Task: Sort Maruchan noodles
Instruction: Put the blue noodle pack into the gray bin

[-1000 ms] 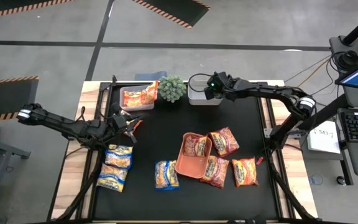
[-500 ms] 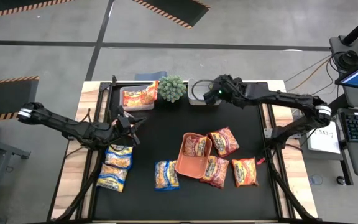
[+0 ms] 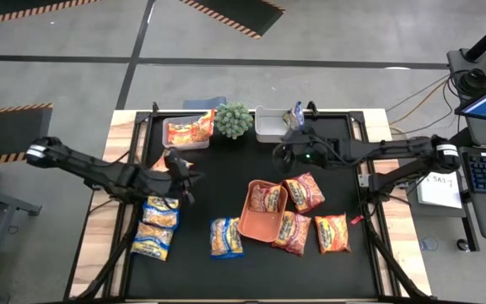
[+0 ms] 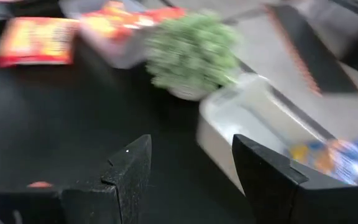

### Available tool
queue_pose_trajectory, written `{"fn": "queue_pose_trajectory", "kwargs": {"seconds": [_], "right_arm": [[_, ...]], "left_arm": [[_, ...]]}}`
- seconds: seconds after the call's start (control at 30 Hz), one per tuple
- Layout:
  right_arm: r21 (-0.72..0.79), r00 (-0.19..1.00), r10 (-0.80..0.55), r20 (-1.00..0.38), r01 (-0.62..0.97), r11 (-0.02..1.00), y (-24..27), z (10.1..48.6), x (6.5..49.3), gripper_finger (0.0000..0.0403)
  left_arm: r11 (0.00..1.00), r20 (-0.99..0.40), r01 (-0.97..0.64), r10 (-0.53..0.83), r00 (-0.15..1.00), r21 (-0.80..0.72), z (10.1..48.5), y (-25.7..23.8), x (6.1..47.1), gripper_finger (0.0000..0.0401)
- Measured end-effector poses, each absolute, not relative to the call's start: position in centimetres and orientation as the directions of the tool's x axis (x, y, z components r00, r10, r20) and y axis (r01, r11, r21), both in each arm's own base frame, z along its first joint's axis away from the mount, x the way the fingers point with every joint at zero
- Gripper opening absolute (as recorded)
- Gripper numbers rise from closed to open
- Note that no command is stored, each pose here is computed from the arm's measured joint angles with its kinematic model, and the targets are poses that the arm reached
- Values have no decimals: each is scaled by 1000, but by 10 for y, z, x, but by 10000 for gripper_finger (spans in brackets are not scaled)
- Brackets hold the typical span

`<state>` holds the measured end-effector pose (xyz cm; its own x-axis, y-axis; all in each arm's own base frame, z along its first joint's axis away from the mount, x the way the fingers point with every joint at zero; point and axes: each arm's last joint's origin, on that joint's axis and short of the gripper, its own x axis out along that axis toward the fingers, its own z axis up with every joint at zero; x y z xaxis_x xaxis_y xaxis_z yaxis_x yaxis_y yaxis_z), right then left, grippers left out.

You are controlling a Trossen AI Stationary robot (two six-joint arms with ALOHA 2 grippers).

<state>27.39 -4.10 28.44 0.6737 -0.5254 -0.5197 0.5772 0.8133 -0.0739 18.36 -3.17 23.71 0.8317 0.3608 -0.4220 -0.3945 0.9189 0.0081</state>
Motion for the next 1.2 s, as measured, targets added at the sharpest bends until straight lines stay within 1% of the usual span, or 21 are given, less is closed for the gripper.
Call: {"fn": "queue_pose_trajectory", "kwargs": {"seconds": [0.13, 0.2, 0.33, 0.43, 0.57, 0.67, 0.73, 0.8, 0.9, 1.03, 1.2], "right_arm": [[-39, 840, -322, -437, 340, 939, -35, 278, 272, 215], [-34, 901, -231, -368, 235, 971, -33, 276, 270, 215], [-48, 962, -104, -253, 95, 994, -32, 269, 260, 215], [-21, 973, -95, -211, 92, 996, -32, 262, 254, 215], [27, 974, -92, -209, 100, 995, -31, 253, 247, 215], [55, 971, -92, -223, 106, 993, -31, 246, 245, 215], [59, 969, -92, -229, 108, 992, -31, 243, 245, 215], [60, 966, -91, -242, 109, 992, -31, 239, 246, 215], [60, 966, -91, -244, 109, 992, -31, 235, 247, 215], [66, 965, -91, -246, 110, 992, -31, 234, 247, 215], [72, 965, -91, -246, 112, 991, -31, 234, 247, 215]], "left_arm": [[930, -581, -368, 295, 759, -8, 236, -36, 189, 0], [926, -651, -378, 287, 703, 0, 234, -37, 190, 0], [923, -766, -386, 246, 593, -3, 229, -40, 195, 0], [913, -839, -404, 172, 517, -61, 226, -45, 199, 0], [847, -935, -511, 51, 351, -145, 217, -51, 200, 4], [763, -978, -634, 10, 209, -128, 207, -54, 199, 19], [717, -994, -692, -4, 111, -80, 200, -57, 199, 33], [701, -1000, -713, 9, 26, -12, 195, -60, 199, 49], [681, -996, -727, 72, -55, 89, 190, -63, 202, 76], [682, -985, -712, 152, -87, 168, 180, -67, 209, 114], [676, -975, -702, 173, -143, 223, 169, -68, 212, 149]]}}
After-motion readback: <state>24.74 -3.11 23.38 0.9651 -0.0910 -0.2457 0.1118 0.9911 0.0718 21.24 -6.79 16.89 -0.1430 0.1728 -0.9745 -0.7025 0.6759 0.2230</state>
